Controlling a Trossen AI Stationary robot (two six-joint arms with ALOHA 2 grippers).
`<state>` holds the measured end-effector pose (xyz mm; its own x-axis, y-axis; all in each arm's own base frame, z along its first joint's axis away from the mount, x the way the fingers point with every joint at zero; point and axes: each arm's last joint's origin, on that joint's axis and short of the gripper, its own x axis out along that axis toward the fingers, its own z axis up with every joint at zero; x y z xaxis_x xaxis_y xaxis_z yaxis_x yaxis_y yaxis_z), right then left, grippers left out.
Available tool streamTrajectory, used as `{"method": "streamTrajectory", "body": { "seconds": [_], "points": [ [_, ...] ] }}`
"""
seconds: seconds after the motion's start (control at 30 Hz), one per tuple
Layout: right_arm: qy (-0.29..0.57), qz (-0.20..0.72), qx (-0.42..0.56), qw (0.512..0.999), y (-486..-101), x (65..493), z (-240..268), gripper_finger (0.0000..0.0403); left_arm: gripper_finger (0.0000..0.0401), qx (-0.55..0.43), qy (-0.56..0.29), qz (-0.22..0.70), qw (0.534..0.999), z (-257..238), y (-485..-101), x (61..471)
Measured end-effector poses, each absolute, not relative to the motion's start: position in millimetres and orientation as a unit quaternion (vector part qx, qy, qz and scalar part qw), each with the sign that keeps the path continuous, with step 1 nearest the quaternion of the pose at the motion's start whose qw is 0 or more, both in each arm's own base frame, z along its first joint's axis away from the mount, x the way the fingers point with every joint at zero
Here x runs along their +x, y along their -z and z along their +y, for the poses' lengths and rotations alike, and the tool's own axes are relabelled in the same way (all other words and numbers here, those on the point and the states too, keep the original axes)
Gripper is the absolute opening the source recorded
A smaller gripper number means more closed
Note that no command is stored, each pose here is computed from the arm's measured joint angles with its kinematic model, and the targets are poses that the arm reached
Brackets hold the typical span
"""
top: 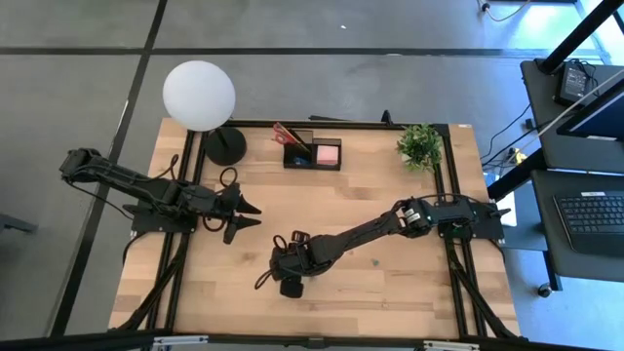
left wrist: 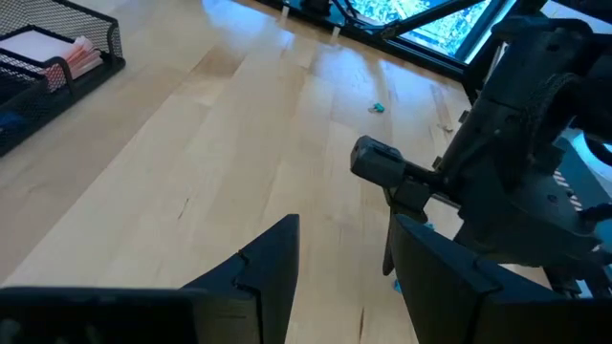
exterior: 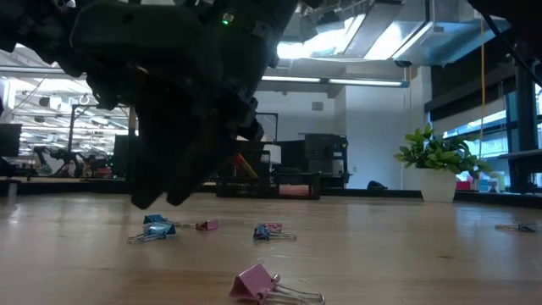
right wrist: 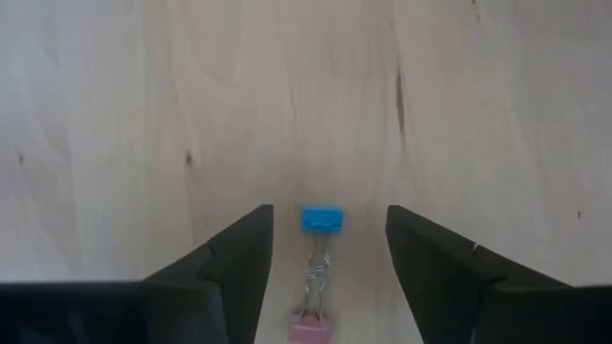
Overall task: Pick and place office supplies into organizer
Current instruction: Put the blue binder clip into the black desk organizer
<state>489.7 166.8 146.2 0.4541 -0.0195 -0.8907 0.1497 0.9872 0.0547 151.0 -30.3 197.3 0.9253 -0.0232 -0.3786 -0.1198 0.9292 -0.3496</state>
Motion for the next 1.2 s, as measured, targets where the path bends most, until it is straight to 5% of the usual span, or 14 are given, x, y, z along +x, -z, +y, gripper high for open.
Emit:
{"method": "streamTrajectory", "body": {
  "seconds": [0.33, 1.2],
  "points": [
    [0.059, 0.514, 0.059, 0.854, -146.0, 490.5, 166.4, 0.0178, 0.0159, -0.186, -0.025, 0.192, 0.963, -30.3, -197.3, 151.0],
    [0.055, 0.516, 0.061, 0.853, -145.8, 490.3, 166.8, 0.018, 0.0159, -0.186, -0.025, 0.192, 0.963, -30.3, -197.2, 151.0]
  ]
}}
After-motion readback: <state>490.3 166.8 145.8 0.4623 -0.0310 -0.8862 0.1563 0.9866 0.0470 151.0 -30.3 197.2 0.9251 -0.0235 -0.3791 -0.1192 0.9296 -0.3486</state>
